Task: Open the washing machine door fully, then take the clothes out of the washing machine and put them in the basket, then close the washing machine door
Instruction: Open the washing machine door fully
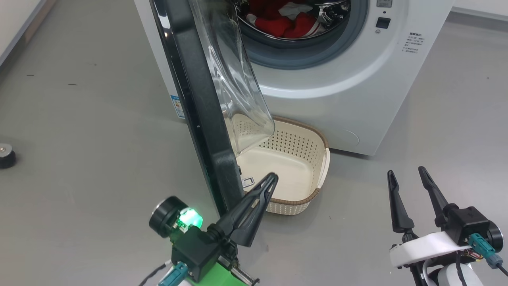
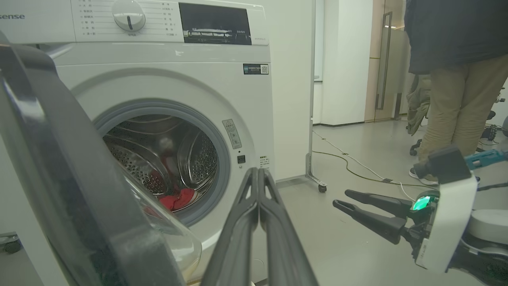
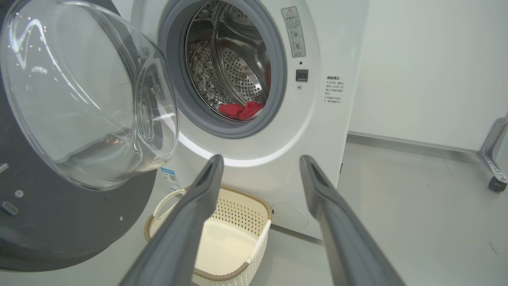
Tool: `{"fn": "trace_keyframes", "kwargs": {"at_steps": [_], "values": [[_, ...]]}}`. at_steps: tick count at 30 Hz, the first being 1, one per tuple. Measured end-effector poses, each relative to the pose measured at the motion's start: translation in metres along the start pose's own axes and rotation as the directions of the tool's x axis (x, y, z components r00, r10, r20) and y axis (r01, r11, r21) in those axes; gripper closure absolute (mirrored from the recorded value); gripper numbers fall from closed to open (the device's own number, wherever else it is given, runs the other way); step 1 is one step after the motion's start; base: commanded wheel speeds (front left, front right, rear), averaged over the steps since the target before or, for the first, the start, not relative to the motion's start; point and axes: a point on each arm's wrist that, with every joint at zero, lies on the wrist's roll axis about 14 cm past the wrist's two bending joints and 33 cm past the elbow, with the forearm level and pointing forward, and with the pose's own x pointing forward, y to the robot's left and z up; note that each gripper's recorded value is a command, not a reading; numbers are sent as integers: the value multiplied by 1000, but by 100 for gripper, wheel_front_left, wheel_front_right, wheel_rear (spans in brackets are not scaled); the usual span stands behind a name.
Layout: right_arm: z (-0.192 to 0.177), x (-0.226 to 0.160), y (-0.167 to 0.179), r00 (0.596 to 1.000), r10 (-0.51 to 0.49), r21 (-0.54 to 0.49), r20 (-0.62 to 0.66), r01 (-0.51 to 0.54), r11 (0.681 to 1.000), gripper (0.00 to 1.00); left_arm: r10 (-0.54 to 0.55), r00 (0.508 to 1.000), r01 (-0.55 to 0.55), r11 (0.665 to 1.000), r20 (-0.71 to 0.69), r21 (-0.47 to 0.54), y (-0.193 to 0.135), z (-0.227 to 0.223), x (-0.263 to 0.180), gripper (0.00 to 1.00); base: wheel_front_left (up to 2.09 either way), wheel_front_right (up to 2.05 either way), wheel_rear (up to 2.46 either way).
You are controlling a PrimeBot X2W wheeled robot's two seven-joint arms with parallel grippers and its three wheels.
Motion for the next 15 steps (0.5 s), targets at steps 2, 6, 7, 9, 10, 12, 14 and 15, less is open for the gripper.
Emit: {"fn": "trace_keyframes", "kwargs": {"at_steps": [2, 6, 7, 9, 10, 12, 14, 15], "values": [[0, 0, 0, 1000, -1, 1, -1, 1, 1000, 0, 8, 998, -9, 1000, -64, -22, 0, -16, -6, 100, 0, 0, 0], [-1, 0, -1, 1000, -6, 3, -2, 6, 1000, 0, 30, 986, -42, 997, -165, -64, 2, -43, -16, 100, 0, 0, 0], [-2, 0, -1, 1000, -7, 1, -3, 7, 1000, 0, 36, 982, -51, 996, -183, -74, 3, -47, -18, 100, 0, 0, 0], [-2, -1, -2, 1000, -8, 2, -4, 8, 1000, 0, 50, 976, -69, 994, -214, -81, 7, -55, -22, 100, 0, 0, 0], [-2, -1, -2, 1000, -6, 3, -5, 6, 1000, 0, 56, 973, -76, 994, -224, -79, 10, -58, -23, 100, 0, 0, 0], [-3, -1, -3, 1000, -8, 4, -7, 8, 1000, 0, 67, 968, -88, 993, -244, -76, 13, -63, -25, 100, 0, 0, 0], [-4, -1, -4, 1000, -11, 6, -9, 11, 1000, 0, 82, 964, -103, 992, -251, -69, 19, -65, -26, 100, 0, 0, 0], [-4, -1, -4, 1000, -13, 6, -9, 13, 1000, 0, 91, 963, -111, 992, -255, -66, 22, -66, -27, 100, 0, 0, 0]]}}
